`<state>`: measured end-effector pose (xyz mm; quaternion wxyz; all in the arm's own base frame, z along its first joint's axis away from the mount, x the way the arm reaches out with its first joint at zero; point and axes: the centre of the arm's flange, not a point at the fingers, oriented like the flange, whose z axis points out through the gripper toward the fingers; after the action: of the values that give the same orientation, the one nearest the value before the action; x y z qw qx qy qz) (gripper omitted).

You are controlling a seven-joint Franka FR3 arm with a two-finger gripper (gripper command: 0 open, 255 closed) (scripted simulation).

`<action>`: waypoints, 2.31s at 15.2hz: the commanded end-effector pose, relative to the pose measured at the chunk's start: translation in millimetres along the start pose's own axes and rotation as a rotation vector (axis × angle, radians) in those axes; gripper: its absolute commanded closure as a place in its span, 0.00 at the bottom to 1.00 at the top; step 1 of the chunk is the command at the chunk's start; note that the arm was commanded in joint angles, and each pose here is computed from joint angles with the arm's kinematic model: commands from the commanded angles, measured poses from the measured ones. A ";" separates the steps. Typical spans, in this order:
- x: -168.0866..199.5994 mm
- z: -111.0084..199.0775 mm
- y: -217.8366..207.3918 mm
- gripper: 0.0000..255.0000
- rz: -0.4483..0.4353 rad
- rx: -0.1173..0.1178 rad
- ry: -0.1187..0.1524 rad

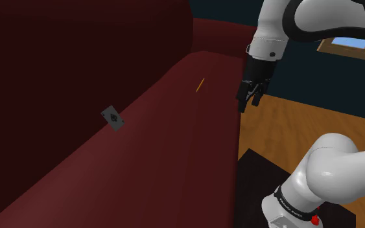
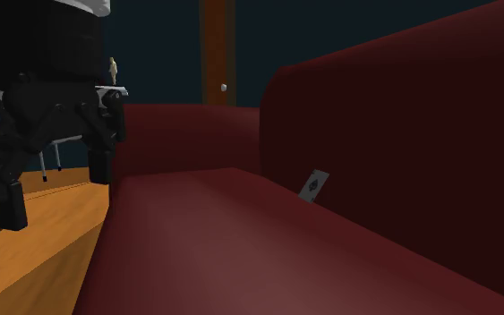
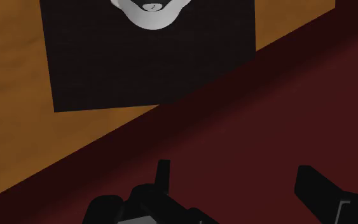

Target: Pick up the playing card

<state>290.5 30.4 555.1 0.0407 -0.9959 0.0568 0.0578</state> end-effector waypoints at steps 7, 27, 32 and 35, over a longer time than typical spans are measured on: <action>41.0 26.0 -44.8 0.00 -0.109 0.004 0.118; 155.0 79.7 -224.0 0.00 -0.472 0.016 0.510; 175.4 86.5 -274.7 0.00 -0.563 0.019 0.608; 185.7 89.6 -306.0 0.00 -0.617 0.021 0.666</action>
<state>496.6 309.8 467.9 0.0453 -0.9355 -0.2229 -0.2705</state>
